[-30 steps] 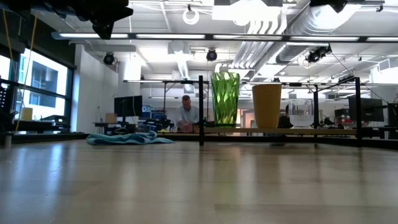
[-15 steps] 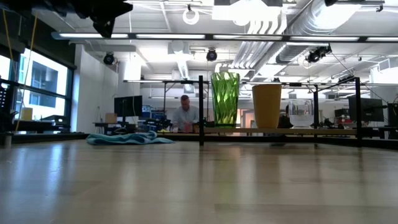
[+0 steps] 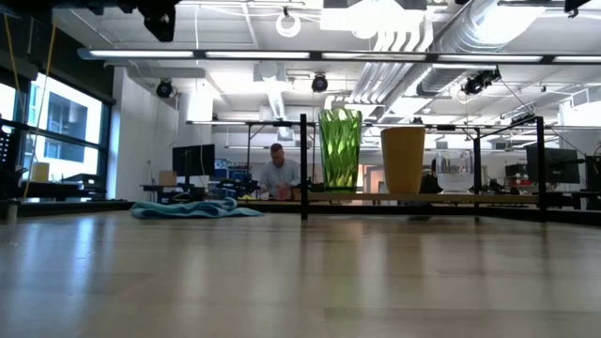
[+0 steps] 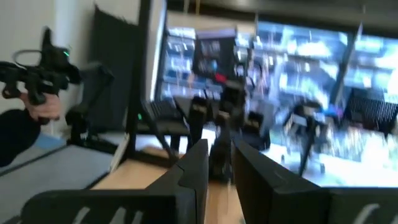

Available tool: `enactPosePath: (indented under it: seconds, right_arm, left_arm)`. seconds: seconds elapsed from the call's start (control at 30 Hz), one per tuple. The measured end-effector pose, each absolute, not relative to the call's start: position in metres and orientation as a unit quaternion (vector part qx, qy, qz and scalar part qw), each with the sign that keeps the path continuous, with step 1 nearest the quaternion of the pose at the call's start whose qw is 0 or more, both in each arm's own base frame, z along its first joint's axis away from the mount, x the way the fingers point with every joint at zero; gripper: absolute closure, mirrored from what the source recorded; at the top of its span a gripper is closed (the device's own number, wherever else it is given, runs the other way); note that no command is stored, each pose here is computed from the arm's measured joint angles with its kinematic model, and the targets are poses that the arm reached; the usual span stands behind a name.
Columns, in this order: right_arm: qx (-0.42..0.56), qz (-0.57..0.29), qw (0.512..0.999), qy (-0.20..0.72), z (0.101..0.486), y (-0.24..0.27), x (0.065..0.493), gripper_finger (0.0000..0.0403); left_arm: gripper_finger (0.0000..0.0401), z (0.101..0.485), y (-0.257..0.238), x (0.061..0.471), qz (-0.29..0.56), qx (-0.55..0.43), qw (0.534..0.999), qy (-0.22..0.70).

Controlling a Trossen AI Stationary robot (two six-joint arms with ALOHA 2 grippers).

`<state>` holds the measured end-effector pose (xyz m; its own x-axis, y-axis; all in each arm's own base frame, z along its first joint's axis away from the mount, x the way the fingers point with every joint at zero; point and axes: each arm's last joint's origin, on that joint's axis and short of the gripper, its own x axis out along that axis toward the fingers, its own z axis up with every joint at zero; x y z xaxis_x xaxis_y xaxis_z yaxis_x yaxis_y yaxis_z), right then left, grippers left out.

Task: Stack small to large cups/mugs on shelf
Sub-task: Return to Home Position

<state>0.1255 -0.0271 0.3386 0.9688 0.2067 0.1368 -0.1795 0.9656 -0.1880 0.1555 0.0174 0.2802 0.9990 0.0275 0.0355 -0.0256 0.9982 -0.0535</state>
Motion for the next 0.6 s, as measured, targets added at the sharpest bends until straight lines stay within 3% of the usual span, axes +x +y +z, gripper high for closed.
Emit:
enactPosePath:
  seconds: [0.27, 0.6]
  right_arm:
    - [-0.128, 0.102, 0.972, -0.166, 0.308, -0.021, 0.134, 0.0338]
    - [-0.154, 0.081, 0.968, -0.181, 0.278, -0.018, 0.137, 0.0338]
  left_arm:
    - [0.0293, 0.293, 0.018, 0.154, 0.018, -0.01, 0.996, -0.082]
    - [0.0293, 0.298, 0.019, 0.159, 0.041, 0.033, 0.991, -0.119]
